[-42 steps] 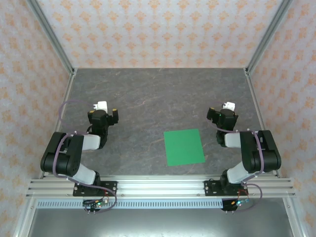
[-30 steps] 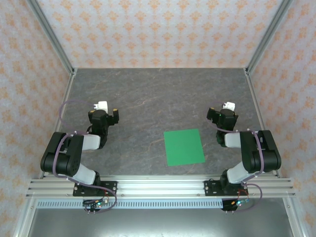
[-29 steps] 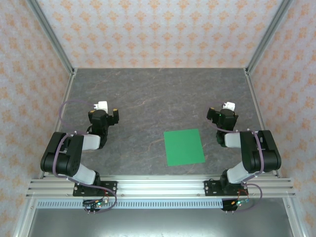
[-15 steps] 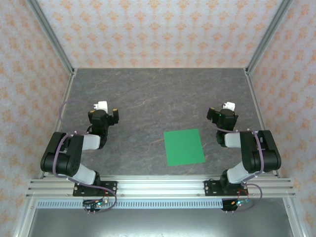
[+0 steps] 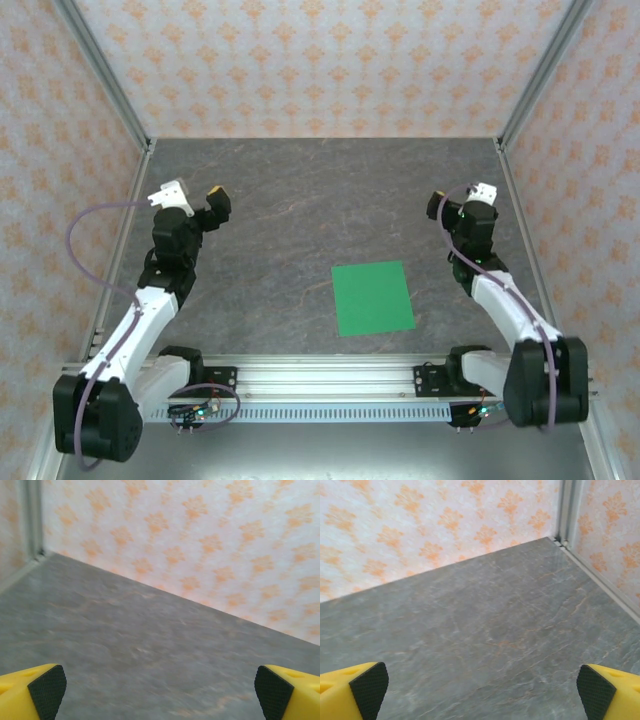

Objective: Fold a paper plane with a square sheet of paper (fold left side to right side)
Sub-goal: Move the square sheet of paper to the center of the table.

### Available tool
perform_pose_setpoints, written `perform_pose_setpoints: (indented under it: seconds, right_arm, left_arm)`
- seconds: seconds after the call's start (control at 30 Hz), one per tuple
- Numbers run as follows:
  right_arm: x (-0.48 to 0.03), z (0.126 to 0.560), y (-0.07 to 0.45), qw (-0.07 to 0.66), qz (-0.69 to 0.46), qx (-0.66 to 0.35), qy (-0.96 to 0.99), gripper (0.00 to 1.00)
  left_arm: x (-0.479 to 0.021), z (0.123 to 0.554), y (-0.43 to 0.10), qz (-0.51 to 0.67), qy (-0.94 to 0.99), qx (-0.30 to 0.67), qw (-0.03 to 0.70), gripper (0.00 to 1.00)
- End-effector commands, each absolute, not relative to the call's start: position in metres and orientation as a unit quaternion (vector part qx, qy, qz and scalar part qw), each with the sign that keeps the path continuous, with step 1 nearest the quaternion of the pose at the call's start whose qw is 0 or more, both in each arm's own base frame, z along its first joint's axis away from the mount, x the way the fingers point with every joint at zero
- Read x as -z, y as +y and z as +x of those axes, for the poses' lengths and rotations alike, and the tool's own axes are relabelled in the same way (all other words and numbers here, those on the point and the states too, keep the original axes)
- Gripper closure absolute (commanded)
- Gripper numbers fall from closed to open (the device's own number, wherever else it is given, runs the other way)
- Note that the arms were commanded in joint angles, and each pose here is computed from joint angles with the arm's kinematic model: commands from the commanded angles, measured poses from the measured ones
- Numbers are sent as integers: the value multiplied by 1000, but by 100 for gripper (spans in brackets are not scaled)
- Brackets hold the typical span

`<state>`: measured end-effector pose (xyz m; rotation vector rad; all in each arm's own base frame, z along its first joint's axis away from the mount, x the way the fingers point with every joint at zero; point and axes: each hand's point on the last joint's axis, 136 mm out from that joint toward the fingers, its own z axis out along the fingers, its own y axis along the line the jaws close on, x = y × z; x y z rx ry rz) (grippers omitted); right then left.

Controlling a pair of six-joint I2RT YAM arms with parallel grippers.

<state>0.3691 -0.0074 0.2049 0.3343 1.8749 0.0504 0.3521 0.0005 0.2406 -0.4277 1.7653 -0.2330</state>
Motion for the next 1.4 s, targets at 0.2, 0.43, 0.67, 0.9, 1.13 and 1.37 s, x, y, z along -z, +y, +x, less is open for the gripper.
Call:
perform_pose_setpoints:
  seconds: [0.2, 0.43, 0.67, 0.9, 1.13, 1.37]
  right_arm:
    - [-152, 291, 71, 417, 137, -114, 891, 0]
    - [-105, 243, 124, 334, 34, -105, 936, 0]
    - [-68, 221, 155, 270, -63, -59, 959, 0]
    - [-37, 224, 179, 229, -92, -44, 968, 0]
    - [-13, 225, 191, 204, -82, -51, 974, 0]
    - [-3, 231, 195, 185, -90, -28, 978, 0]
  left_arm:
    - [-193, 297, -98, -143, 845, 274, 438, 0]
    - [-177, 283, -129, -121, 854, 309, 400, 0]
    - [-172, 284, -134, -121, 856, 312, 393, 0]
    - [-171, 283, -133, -120, 859, 307, 391, 0]
    - [-175, 279, -132, -119, 860, 305, 391, 0]
    - [-179, 276, -127, -121, 860, 298, 396, 0]
